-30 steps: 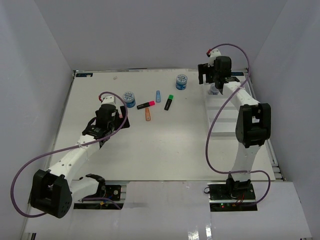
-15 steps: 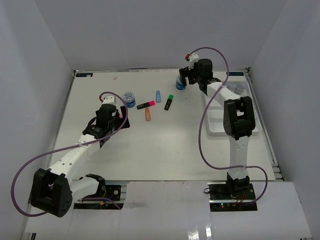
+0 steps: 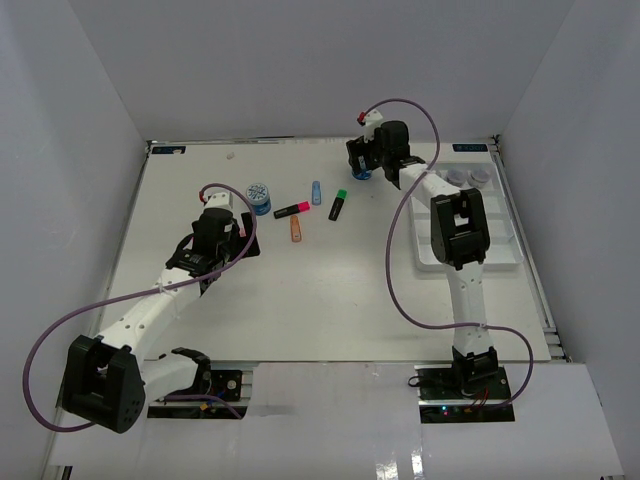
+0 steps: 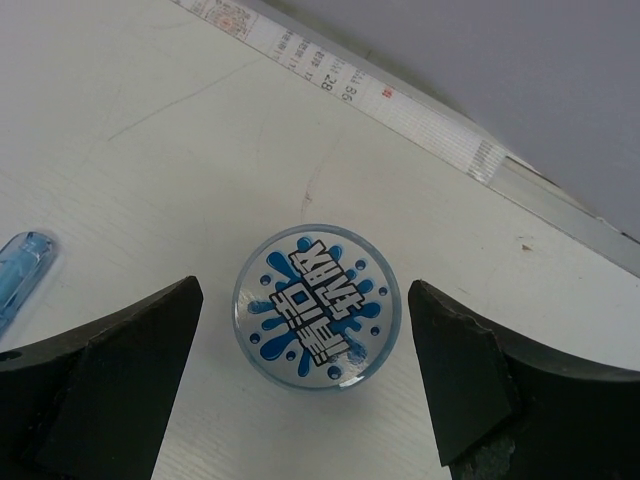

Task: Sort the stationery into containers
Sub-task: Pick up the stationery from the center of the board, then place the stationery in the storage box, then pick up the stationery from the center of the board, then place the stationery at the center of the board, then pick up the stationery from the center of the board, then place the stationery in the storage box.

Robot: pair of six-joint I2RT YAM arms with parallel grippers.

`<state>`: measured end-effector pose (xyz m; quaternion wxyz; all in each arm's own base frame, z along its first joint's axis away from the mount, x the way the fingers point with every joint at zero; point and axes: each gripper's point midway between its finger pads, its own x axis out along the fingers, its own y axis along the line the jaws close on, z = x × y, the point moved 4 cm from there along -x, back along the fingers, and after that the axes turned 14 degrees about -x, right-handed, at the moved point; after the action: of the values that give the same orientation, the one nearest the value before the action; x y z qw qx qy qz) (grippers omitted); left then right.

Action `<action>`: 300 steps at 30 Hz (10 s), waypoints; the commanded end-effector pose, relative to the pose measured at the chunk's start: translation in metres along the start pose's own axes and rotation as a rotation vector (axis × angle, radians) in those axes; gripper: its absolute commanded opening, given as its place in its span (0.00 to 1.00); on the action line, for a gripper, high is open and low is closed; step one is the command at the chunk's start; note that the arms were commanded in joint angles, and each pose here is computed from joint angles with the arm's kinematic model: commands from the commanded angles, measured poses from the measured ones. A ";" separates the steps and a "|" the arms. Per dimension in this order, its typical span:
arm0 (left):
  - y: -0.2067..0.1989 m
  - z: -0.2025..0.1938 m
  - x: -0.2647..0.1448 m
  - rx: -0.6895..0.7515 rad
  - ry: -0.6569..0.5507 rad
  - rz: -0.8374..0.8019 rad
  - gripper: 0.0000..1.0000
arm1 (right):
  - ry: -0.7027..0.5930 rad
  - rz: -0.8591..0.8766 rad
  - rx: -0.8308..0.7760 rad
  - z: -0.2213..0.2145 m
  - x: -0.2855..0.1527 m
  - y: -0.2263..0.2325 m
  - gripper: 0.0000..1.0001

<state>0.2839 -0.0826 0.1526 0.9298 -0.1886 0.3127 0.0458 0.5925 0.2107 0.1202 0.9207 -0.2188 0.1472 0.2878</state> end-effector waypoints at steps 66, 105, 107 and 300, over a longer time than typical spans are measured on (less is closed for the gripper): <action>-0.010 0.015 -0.018 -0.021 -0.055 -0.077 0.98 | 0.231 -0.785 0.403 -0.150 -0.243 -0.183 0.36; -0.027 0.031 0.000 -0.157 0.010 -0.040 0.98 | 0.068 -0.575 0.459 -0.062 -0.301 -0.115 0.94; -0.032 0.041 0.011 -0.177 0.022 -0.021 0.98 | -0.013 -0.509 0.435 -0.046 -0.312 -0.092 0.94; -0.012 0.004 -0.049 0.012 -0.166 -0.018 0.98 | 0.315 -0.523 0.423 -0.116 -0.212 -0.100 0.64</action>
<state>0.2478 -0.0905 0.1815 0.9542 -0.1724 0.2390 0.0518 0.4565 -0.0182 0.1258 0.9399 -0.1012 0.3248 -0.0285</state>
